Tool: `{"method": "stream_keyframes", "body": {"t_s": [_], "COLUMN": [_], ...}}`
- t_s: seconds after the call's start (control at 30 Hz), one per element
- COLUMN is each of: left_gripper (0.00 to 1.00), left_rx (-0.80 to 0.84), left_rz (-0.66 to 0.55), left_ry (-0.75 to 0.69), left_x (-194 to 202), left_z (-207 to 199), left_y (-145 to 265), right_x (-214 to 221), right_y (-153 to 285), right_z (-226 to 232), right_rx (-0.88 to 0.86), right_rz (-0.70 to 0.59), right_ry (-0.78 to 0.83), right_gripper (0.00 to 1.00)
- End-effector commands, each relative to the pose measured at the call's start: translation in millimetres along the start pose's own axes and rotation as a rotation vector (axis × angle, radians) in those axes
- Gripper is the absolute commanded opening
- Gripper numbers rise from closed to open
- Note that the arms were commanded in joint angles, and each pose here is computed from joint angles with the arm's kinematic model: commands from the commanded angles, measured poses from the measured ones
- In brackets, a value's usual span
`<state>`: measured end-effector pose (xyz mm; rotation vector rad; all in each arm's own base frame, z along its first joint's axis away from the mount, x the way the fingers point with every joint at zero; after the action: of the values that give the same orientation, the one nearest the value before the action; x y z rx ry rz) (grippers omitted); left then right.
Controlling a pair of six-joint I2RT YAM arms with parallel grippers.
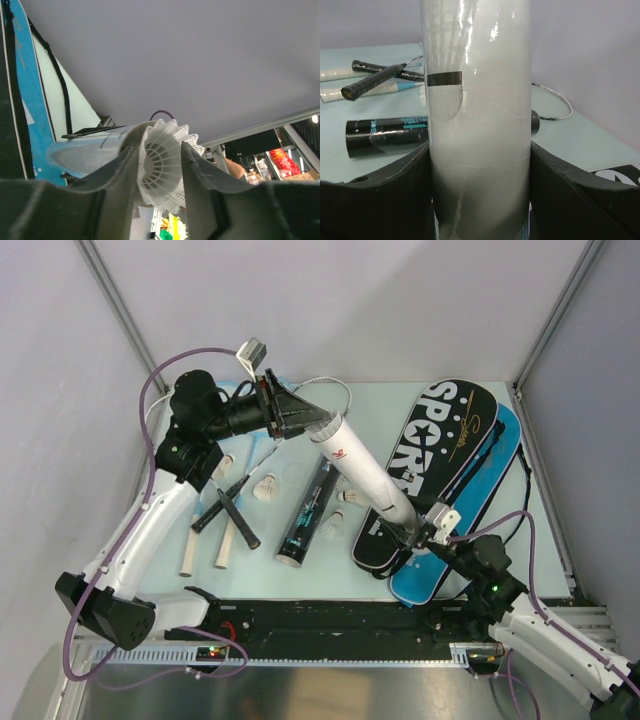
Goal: Pack up the badminton gear
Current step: Place the shuttlecock at the shuttle tube.
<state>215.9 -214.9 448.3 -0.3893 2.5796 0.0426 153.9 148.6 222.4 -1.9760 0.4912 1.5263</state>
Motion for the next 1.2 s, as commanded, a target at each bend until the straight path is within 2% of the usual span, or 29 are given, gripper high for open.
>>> {"method": "stream_keyframes", "body": {"t_s": [0.0,0.1,0.2,0.5,0.73,0.87,0.97,1.17], "left_gripper": [0.54,0.68,0.74,0.80,0.82,0.81,0.81,0.78], "left_rx": [-0.014,-0.025,-0.041,-0.149,-0.197,-0.320,-0.455,-0.718], "left_rz": [0.049,0.035,0.004,-0.118,-0.146,-0.166,-0.197,-0.189], "left_ry": [-0.049,-0.092,-0.152,-0.302,-0.402,-0.519,-0.594,-0.581], "left_x": [13.6,11.2,3.9,-26.0,-33.8,-28.4,-21.9,-0.2], "left_z": [7.0,4.1,-0.7,-21.0,-27.4,-17.4,-3.2,58.0], "left_y": [2.9,4.5,7.8,28.1,38.1,53.6,69.8,89.9], "right_x": [-36.2,-35.0,-34.7,-30.5,-34.5,-47.9,-54.2,-76.4], "right_y": [-2.8,-2.7,-2.2,-0.4,-0.7,-2.2,-2.9,-1.2], "right_z": [-4.1,-3.0,-2.0,0.3,-2.8,-10.2,-7.7,-2.6], "right_rx": [0.016,0.010,0.002,-0.007,0.029,0.121,0.113,0.056], "right_rz": [-0.152,-0.150,-0.147,-0.146,-0.167,-0.191,-0.221,-0.335], "right_ry": [0.021,0.016,0.016,0.008,-0.024,-0.162,-0.244,-0.287], "right_gripper": [0.39,0.39,0.39,0.39,0.39,0.38,0.37,0.37]}}
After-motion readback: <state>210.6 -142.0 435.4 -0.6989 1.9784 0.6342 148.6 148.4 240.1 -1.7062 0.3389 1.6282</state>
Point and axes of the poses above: each gripper's point midway between its finger pads, its own y axis back along the fingers, its own z axis along the line the jaws close on, x = y × z, the point moved 7 cm from there along y, back along the fingers, and after that the axes turned 4 degrees about -y, right-handed, at the moved point
